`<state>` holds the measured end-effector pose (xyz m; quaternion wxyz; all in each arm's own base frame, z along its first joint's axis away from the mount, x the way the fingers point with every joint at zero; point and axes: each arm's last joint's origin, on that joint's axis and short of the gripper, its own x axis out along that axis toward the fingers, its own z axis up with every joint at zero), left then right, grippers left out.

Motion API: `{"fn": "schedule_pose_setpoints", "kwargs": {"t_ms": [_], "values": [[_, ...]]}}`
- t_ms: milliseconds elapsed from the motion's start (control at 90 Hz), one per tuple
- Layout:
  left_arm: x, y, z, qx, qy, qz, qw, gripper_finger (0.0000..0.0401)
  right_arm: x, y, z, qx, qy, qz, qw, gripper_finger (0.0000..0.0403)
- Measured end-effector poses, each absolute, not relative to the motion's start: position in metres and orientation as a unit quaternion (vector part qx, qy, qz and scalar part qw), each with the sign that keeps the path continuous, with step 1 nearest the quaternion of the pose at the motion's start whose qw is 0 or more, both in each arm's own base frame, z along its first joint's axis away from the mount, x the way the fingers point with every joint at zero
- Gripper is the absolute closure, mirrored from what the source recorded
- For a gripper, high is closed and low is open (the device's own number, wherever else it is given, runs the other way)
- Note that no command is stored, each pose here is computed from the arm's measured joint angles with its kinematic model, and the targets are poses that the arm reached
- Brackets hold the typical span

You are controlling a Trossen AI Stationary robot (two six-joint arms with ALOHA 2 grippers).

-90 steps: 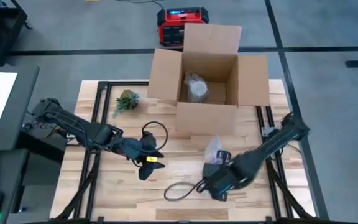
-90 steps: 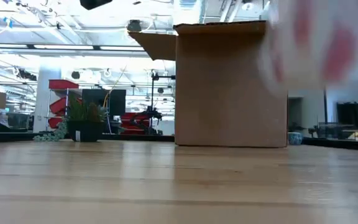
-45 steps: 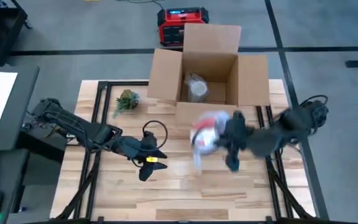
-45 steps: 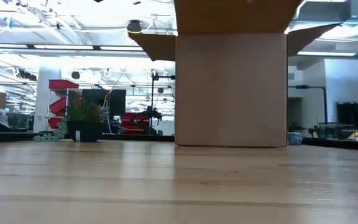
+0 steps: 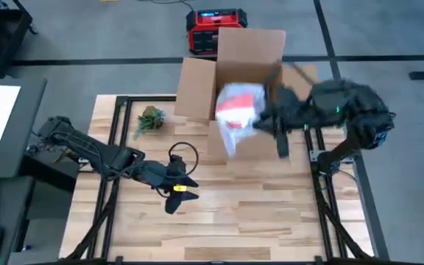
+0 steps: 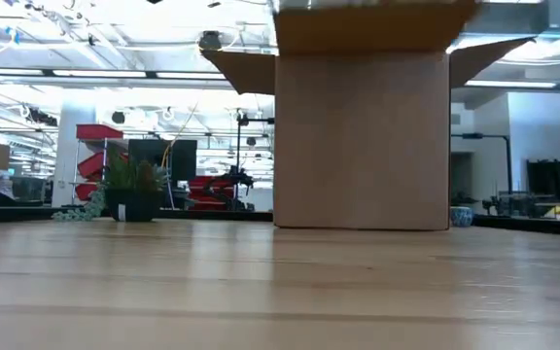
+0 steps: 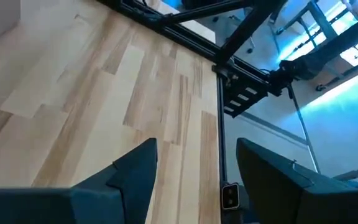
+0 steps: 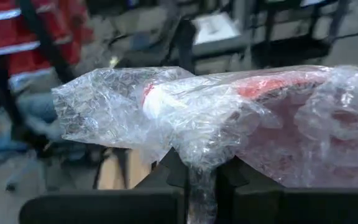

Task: Wrap mug
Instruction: Put the red mug into the cardboard box

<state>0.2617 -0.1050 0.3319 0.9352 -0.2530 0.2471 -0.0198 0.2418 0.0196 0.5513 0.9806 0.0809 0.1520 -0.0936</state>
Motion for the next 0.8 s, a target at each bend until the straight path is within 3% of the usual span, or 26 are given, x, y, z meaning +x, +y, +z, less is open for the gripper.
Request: {"fn": "schedule_pose_setpoints", "kwargs": {"t_ms": [133, 322, 556, 800], "values": [[0.267, -0.101, 0.339, -0.256, 0.202, -0.013, 0.945, 0.02, 0.245, -0.029, 0.53, 0.088, 0.24, -0.207, 0.944, 0.0392], [0.277, -0.08, 0.35, -0.261, 0.125, 0.039, 0.956, 0.02, 0.259, -0.109, 0.475, 0.081, 0.45, -0.306, 0.835, 0.0393], [0.286, -0.045, 0.374, -0.28, 0.052, 0.091, 0.954, 0.02, 0.292, -0.182, 0.408, 0.128, 0.554, -0.247, 0.785, 0.0393], [0.284, -0.019, 0.396, -0.271, 0.032, 0.156, 0.949, 0.02, 0.304, -0.189, 0.355, 0.184, 0.619, -0.165, 0.746, 0.0393]]}}
